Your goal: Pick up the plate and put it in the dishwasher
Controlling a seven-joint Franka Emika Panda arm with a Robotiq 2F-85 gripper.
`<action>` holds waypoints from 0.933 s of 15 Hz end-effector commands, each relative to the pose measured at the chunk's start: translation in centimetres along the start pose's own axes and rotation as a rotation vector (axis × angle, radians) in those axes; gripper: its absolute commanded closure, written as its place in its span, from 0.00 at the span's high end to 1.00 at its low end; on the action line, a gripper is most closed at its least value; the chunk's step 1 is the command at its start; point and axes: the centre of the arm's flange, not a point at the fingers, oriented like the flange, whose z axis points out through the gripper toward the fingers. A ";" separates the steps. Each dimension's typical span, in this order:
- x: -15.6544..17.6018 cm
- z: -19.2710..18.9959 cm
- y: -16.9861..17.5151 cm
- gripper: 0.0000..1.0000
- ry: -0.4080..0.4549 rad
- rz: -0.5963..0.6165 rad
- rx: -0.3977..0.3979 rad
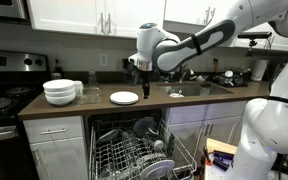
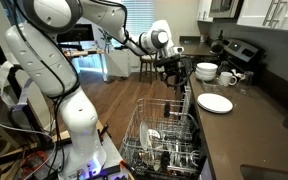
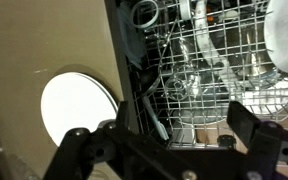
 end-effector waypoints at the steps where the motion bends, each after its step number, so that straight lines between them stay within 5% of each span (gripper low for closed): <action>1: 3.4 2.4 2.7 1.00 -0.023 -0.017 -0.123; 13: 9.1 8.9 2.1 1.00 -0.006 0.109 -0.322; 14: 7.6 8.2 2.4 1.00 -0.031 0.079 -0.273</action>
